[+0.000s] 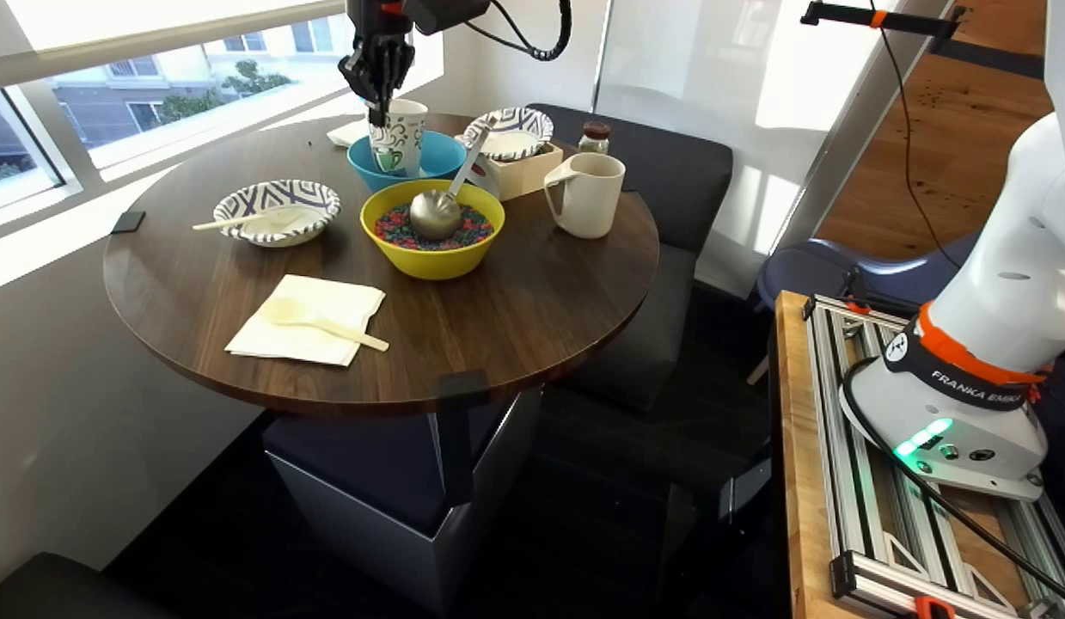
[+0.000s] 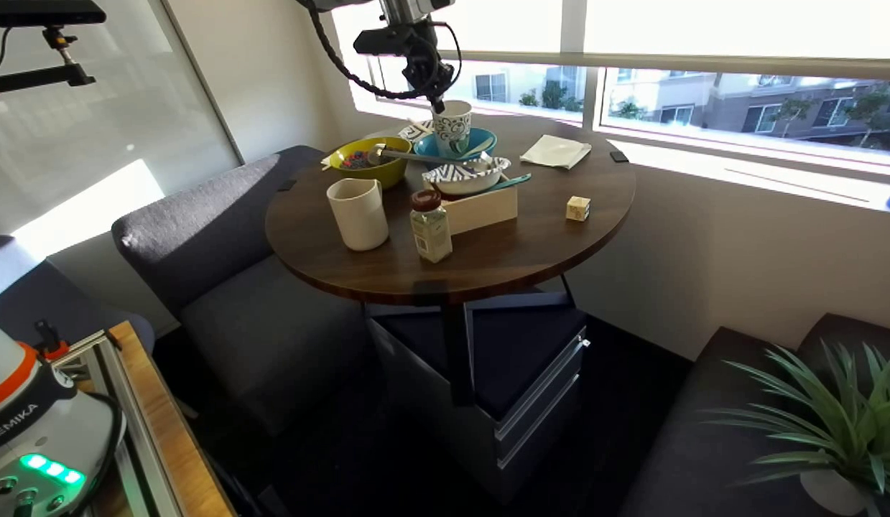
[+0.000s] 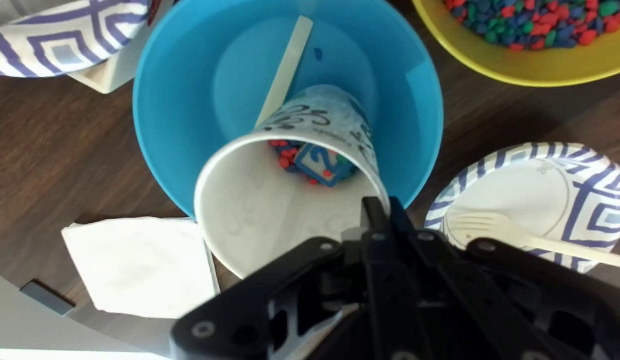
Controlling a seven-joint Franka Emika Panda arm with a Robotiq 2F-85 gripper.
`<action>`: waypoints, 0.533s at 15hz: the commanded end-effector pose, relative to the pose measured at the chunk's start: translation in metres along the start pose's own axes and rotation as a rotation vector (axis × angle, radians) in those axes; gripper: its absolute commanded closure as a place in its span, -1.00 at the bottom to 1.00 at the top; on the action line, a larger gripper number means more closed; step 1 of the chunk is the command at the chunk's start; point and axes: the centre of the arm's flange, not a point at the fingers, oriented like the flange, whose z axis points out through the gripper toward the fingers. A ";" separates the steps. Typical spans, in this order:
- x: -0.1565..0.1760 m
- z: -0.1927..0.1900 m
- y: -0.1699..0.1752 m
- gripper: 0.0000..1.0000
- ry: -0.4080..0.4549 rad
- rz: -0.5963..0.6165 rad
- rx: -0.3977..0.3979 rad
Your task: Pour the contents from the cup into the yellow bowl
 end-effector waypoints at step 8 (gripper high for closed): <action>-0.055 -0.139 -0.013 0.98 0.019 0.165 0.051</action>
